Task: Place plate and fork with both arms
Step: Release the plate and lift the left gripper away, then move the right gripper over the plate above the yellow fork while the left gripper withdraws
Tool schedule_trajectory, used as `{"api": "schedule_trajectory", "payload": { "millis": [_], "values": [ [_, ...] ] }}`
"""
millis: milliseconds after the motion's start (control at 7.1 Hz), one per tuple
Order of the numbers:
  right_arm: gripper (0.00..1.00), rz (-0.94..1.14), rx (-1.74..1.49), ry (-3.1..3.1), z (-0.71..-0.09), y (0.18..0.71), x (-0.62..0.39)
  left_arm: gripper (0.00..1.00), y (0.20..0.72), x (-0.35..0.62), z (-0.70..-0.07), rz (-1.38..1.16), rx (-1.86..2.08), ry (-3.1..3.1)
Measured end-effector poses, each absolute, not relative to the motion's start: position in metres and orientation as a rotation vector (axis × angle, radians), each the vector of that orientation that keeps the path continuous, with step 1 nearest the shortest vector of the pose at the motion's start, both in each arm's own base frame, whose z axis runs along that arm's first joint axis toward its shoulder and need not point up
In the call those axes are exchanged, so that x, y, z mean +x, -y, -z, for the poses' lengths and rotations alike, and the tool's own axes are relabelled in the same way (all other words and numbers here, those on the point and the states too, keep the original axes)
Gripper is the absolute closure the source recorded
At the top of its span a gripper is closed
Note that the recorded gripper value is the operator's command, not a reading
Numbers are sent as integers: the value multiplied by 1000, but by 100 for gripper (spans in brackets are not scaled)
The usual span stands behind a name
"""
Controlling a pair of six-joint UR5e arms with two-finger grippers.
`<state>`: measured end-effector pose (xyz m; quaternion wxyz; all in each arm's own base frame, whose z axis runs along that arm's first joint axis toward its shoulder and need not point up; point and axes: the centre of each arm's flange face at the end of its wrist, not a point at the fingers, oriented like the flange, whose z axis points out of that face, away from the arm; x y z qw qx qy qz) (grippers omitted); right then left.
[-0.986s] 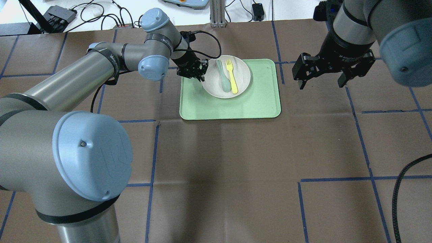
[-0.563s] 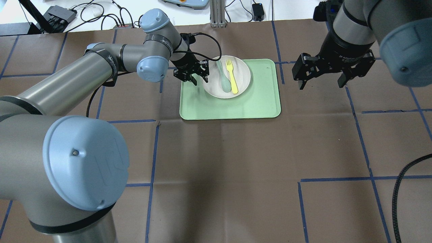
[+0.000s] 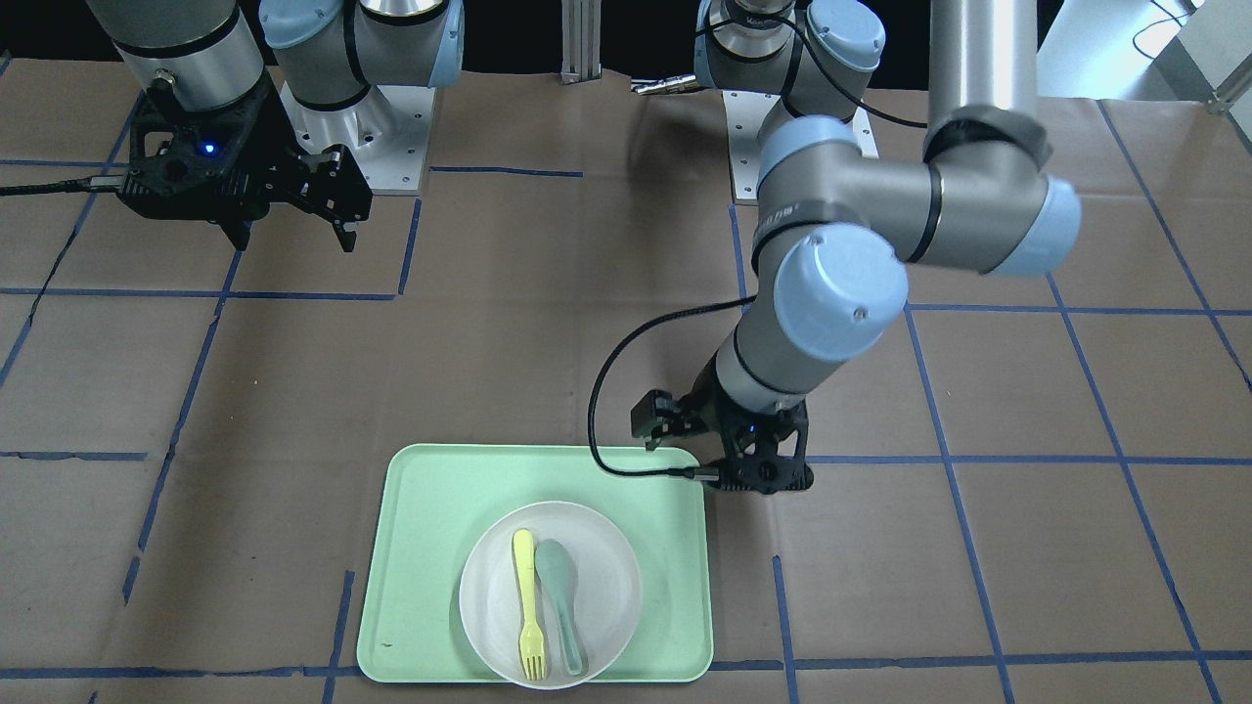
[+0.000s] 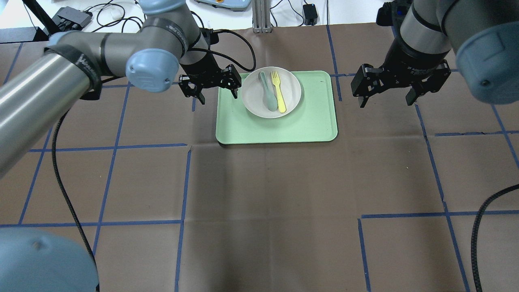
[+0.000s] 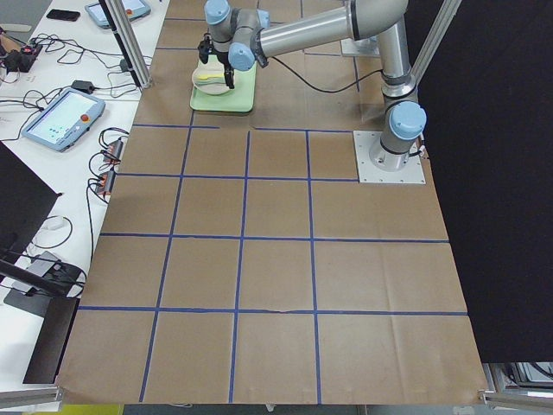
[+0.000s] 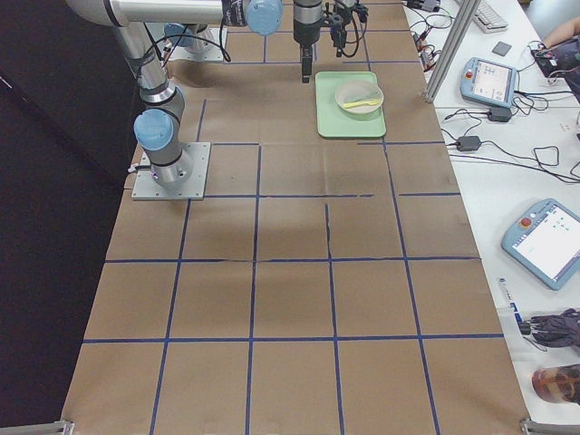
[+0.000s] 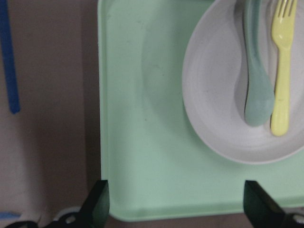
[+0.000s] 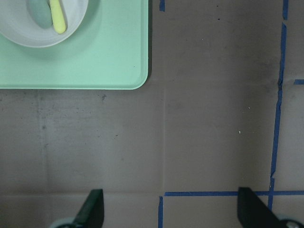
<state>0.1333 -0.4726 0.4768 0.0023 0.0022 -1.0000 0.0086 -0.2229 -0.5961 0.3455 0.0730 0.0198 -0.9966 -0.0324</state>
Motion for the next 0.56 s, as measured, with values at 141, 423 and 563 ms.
{"api": "schedule_trajectory", "payload": {
  "millis": [141, 423, 563],
  "values": [
    [0, -25, 7, 3137, -476, 472, 133, 0, 559, -216, -395, 136, 59, 3022],
    [0, -21, 10, 3136, -473, 471, 134, 0, 485, -203, -470, 126, 43, 3068],
    [0, -30, 16, 3137, -474, 471, 136, 0, 456, -195, -487, 102, 38, 3098]
  ]
}}
